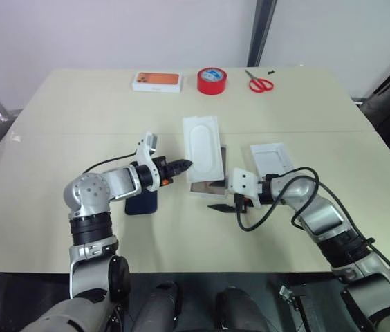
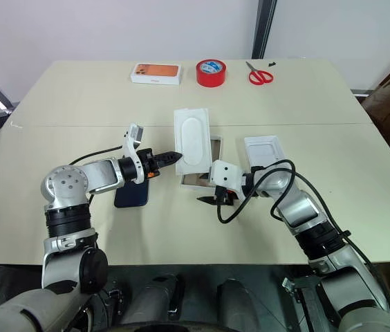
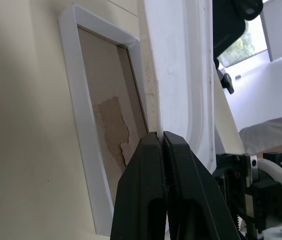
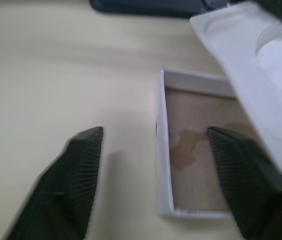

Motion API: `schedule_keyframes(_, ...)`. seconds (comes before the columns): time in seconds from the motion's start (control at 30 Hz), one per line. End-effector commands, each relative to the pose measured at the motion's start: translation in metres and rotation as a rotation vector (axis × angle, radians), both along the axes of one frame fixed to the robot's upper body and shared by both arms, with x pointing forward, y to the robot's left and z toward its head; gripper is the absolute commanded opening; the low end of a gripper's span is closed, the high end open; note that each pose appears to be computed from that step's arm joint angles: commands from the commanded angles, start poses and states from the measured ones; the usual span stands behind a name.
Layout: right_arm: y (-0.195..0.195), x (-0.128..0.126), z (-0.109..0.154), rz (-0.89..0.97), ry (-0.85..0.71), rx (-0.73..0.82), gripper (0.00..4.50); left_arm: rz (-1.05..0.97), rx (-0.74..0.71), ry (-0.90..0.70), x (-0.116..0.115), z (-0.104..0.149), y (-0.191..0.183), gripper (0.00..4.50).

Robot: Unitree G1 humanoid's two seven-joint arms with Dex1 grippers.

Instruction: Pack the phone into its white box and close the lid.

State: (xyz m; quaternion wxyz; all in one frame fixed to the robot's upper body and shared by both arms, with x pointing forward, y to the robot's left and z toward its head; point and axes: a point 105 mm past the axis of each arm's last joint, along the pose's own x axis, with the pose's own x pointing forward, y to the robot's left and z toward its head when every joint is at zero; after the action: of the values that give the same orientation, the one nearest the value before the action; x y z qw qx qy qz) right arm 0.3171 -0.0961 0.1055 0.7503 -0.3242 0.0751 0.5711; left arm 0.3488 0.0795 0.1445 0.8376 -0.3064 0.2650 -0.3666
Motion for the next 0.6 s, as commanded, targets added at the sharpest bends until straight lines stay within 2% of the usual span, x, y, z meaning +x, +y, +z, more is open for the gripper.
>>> schedule_keyframes(0.03, -0.024, 0.0, 0.016, -0.05, -0.04, -0.002, 3.24, -0.017, 0.008, -0.046, -0.004, 0.007, -0.002, 0.0)
schedule_keyframes(0.17, -0.056, -0.003, 0.015, -0.134, -0.042, -0.038, 3.24, -0.019, 0.109, -0.045, -0.005, -0.009, -0.003, 0.0)
schedule_keyframes(0.27, -0.068, 0.0, 0.018, -0.186, -0.047, -0.033, 3.24, -0.019, 0.105, -0.036, -0.003, -0.014, -0.004, 0.0)
schedule_keyframes(0.6, -0.059, 0.004, 0.022, -0.202, -0.071, 0.003, 3.24, -0.039, 0.146, -0.049, 0.002, -0.019, -0.01, 0.0)
